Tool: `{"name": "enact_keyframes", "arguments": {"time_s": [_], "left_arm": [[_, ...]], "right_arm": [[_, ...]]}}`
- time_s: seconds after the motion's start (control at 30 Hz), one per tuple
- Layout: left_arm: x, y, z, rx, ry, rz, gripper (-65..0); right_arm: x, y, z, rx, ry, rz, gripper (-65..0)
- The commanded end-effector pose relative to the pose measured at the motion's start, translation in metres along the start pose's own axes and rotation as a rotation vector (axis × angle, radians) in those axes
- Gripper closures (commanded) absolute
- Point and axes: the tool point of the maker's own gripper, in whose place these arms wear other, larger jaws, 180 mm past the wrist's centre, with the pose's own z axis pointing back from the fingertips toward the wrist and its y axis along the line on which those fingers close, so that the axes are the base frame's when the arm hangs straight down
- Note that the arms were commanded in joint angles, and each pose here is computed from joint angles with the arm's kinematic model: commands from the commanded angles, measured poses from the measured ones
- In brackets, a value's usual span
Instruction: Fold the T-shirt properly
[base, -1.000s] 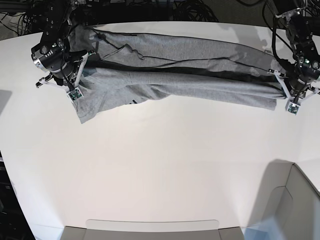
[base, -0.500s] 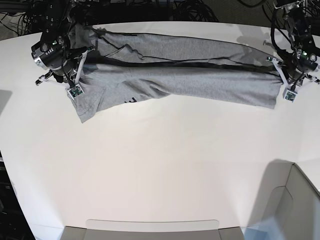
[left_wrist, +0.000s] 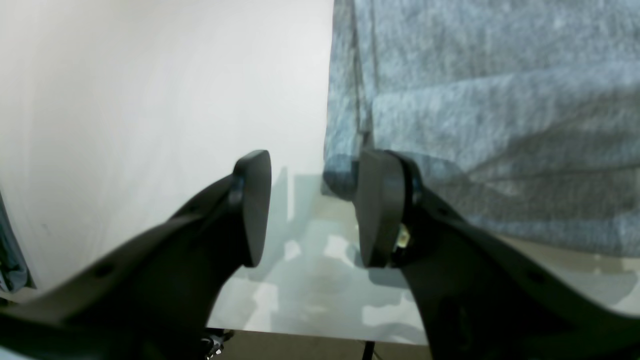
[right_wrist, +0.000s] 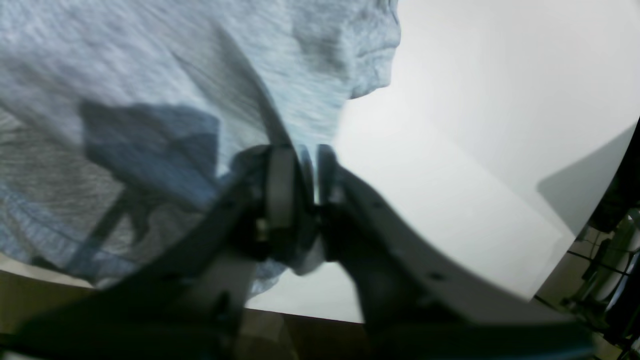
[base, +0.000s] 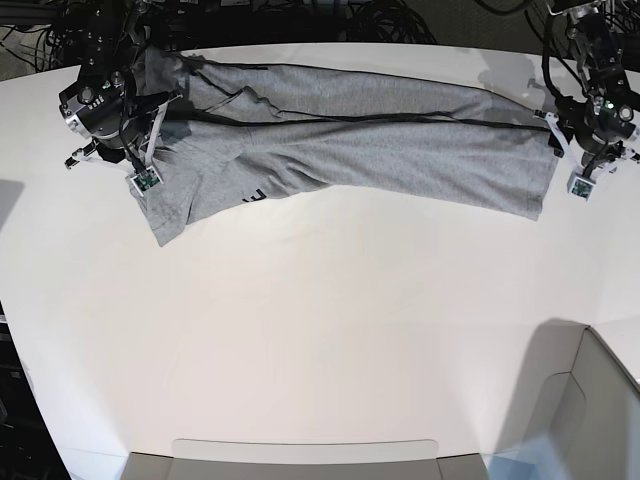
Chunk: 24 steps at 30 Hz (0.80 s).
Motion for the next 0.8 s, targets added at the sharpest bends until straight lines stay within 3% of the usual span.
{"name": "enact_keyframes", "arguments": {"time_s": [0.0,0.13,0.33,0.77], "left_arm": [[0.010,0.007,0.005,0.022,-0.034,0.006,-27.8],[0.037,0.006,0.004,0.018,-0.098,0.051,-32.4],[0.059,-0.004,-0.001,-0.014,-0.146,0.098,-36.1],[0.009,-0.018,-0.060,-0.155,0.084,0.221,-35.0]], "right_arm": [[-0.001,-0.004,0.003,-0.016,-0.001,0.016,-16.4],[0.000,-0.002,0.003,-0.011,-0.003,0.013,-23.4],[-0.001,-0.003,0.003,-0.012,-0.002,0.014,-24.0],[0.001,-0.002,0.003,-0.011,-0.006,0.011,-24.0]]}}
